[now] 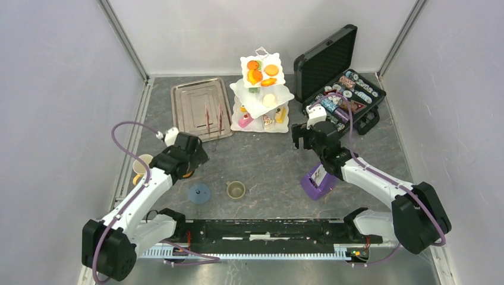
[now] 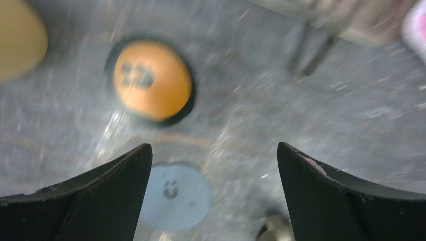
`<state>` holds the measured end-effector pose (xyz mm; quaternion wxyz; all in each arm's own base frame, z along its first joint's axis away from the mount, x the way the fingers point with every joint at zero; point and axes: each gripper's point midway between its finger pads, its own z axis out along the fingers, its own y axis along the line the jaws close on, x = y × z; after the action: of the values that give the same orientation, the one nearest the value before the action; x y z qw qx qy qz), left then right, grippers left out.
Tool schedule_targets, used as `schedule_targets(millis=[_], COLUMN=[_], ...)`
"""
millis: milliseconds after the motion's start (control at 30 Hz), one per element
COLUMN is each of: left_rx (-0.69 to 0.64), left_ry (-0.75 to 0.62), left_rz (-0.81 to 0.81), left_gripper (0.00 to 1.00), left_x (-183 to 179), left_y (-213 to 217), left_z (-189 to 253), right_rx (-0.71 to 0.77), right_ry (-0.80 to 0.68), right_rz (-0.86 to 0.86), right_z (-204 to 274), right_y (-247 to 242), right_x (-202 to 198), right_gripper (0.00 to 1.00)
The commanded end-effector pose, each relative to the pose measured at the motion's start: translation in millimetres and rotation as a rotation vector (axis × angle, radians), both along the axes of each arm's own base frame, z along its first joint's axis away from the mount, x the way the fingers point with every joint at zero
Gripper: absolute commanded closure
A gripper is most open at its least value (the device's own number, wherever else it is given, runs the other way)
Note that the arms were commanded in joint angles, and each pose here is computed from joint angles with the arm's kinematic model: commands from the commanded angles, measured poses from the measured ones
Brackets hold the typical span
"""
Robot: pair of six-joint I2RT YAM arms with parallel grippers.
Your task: Serve the afternoon tea
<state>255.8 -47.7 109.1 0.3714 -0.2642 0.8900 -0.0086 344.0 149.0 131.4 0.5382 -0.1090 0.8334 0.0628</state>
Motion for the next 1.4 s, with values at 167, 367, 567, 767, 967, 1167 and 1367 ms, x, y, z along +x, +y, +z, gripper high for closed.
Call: schedule_targets(millis=[167,367,567,767,967,1167,1367], left_rx=[-0.066,-0.103,-0.219,-0.212,-0.287,-0.299,-0.269], left_ry=[0.313,0.451,0.511,0.401,0.383,0.34,0.292], left_rz=[0.301,0.327,0.269,0.202,0.085,-0.054,-0.13], left_gripper=[0.0,0.0,0.02,0.18,0.32,0.33,0.33], left_x=[-86,-98,-103,-59,-15,34,73], left_y=[18,5,-20,-29,-75,-138,-187], left_z=[-67,-92,-101,-103,-108,-96,-101], right_rx=[0.002,0.001,0.004,0.002,-0.004,-0.014,-0.02], right_ry=[-0.035,-0.036,-0.03,-0.023,-0.023,-0.016,-0.016], right_rz=[0.046,0.043,0.044,0.041,0.036,0.03,0.023], right_z=[17,17,13,11,11,8,8], right_y=[14,13,14,14,12,11,10], right_x=[4,4,4,4,4,6,6], right_gripper=[0.02,0.02,0.02,0.02,0.02,0.02,0.02])
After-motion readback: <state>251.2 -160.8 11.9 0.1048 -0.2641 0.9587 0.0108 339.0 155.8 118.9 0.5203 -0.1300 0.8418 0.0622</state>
